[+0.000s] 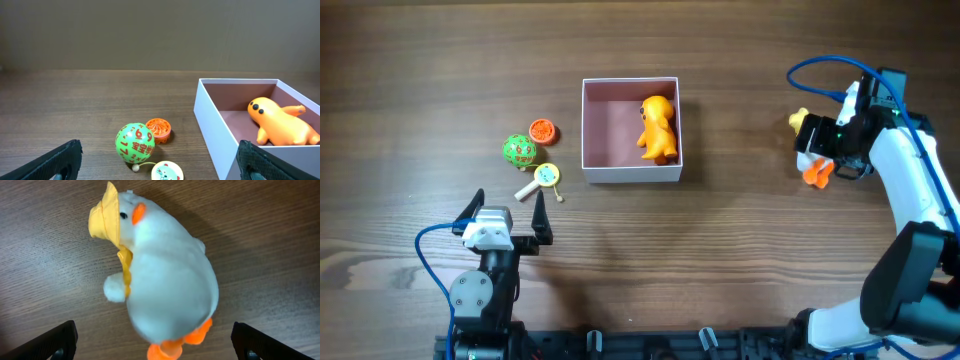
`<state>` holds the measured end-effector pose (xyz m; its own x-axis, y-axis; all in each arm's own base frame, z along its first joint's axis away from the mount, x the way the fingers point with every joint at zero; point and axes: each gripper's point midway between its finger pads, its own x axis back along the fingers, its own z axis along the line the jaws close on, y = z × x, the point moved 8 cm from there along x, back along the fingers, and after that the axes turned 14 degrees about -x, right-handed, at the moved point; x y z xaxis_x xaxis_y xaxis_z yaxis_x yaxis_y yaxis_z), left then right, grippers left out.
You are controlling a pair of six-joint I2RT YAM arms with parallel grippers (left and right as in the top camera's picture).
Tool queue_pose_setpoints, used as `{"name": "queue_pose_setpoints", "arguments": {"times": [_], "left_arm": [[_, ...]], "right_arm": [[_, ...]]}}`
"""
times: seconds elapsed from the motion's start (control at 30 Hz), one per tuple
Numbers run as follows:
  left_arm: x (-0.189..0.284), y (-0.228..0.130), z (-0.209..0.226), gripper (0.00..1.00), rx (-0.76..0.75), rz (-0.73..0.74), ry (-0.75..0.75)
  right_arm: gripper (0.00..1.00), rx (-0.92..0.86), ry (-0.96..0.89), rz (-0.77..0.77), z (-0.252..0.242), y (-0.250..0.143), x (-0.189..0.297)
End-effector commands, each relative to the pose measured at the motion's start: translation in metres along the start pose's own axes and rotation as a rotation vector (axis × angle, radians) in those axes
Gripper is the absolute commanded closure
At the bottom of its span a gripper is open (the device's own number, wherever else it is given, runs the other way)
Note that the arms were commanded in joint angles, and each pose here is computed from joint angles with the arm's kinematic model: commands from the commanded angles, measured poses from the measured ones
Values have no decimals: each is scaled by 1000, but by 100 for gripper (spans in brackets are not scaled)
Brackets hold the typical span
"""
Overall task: Pack container
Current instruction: 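Move the right gripper to the white plush duck and grasp it, then carry the white duck into the box beside the dinosaur and release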
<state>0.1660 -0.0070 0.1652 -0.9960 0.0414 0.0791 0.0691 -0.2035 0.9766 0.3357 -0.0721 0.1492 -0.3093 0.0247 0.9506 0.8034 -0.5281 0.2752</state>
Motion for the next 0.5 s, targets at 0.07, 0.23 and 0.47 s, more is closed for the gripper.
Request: {"name": "queue_pose_setpoints", "arguments": {"times": [0.07,0.23,0.47], "left_arm": [[0,-2,0,0,-19,-1,-3],[0,-2,0,0,-19,-1,-3],[0,-2,0,0,-19,-1,-3]], "right_arm": [[18,19,-44,99,-6,-9,-42],[96,-56,-49,100,-4,-6,-39],[96,10,91,1,59,12,43]]}}
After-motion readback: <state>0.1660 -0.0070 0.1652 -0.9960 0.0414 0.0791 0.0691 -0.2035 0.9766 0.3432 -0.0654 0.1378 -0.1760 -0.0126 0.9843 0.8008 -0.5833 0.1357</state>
